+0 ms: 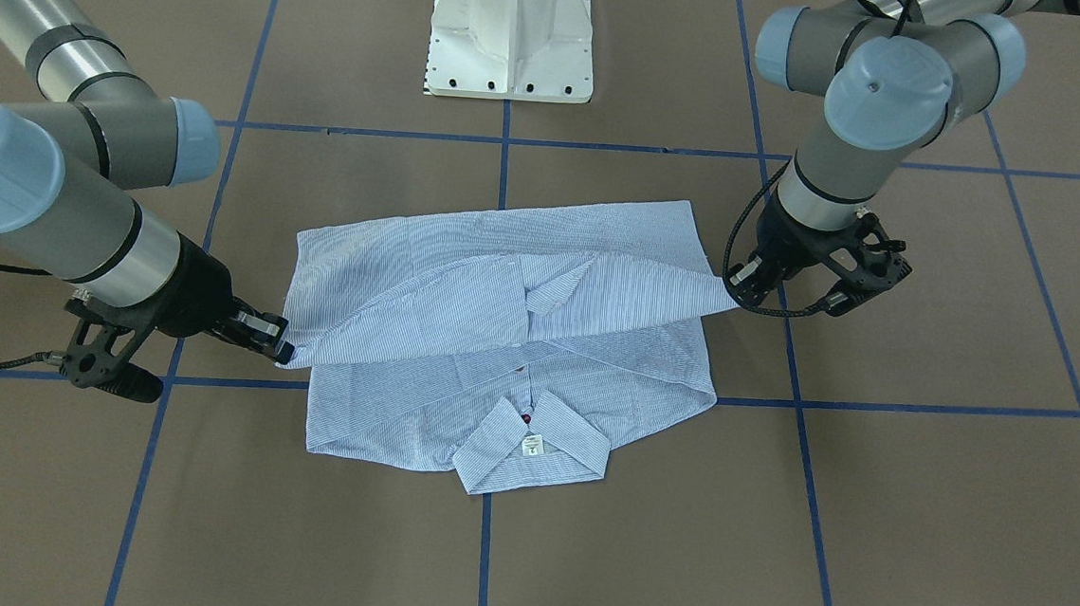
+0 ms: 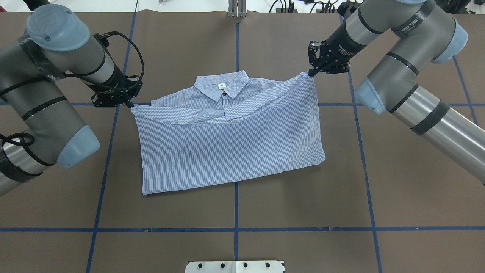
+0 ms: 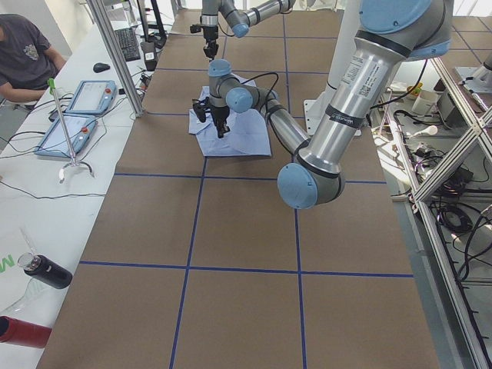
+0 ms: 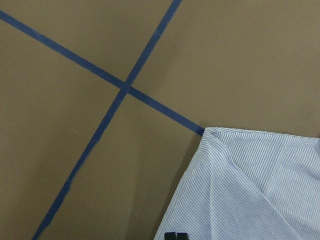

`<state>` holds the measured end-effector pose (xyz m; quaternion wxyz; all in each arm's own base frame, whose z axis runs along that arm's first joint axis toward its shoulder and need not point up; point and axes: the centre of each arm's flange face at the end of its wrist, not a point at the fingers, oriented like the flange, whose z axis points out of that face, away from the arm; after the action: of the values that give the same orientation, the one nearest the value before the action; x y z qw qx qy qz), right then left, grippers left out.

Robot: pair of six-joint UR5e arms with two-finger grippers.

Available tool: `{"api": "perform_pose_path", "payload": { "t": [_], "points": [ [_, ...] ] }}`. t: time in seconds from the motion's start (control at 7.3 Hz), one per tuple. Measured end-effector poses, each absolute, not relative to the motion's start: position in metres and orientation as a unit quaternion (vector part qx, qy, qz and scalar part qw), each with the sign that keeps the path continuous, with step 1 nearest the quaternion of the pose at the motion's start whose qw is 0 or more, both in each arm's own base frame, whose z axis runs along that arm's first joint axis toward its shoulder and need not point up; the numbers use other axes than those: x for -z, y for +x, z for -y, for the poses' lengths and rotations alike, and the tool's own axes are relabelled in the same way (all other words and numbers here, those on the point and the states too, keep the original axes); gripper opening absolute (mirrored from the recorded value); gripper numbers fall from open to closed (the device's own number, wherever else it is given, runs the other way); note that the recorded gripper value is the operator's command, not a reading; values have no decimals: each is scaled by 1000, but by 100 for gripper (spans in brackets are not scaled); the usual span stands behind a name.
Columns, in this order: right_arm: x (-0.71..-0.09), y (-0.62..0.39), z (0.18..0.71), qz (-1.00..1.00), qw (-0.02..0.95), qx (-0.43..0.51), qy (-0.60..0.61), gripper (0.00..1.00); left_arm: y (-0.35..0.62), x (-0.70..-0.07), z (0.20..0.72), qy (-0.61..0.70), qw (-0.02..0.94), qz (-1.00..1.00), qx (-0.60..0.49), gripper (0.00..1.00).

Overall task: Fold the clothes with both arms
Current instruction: 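Carry the hem with both grippers over the shirt toward the collar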

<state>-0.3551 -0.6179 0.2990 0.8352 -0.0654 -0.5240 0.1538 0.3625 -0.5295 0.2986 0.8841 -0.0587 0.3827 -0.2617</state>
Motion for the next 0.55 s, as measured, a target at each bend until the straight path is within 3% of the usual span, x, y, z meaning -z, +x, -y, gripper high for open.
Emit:
{"api": "perform_pose_path", "payload": {
  "t": [0.55],
  "points": [
    [-320, -362, 633, 502, 845, -173, -60, 0, 375, -318, 551, -55, 881, -388, 263, 0]
  ]
}}
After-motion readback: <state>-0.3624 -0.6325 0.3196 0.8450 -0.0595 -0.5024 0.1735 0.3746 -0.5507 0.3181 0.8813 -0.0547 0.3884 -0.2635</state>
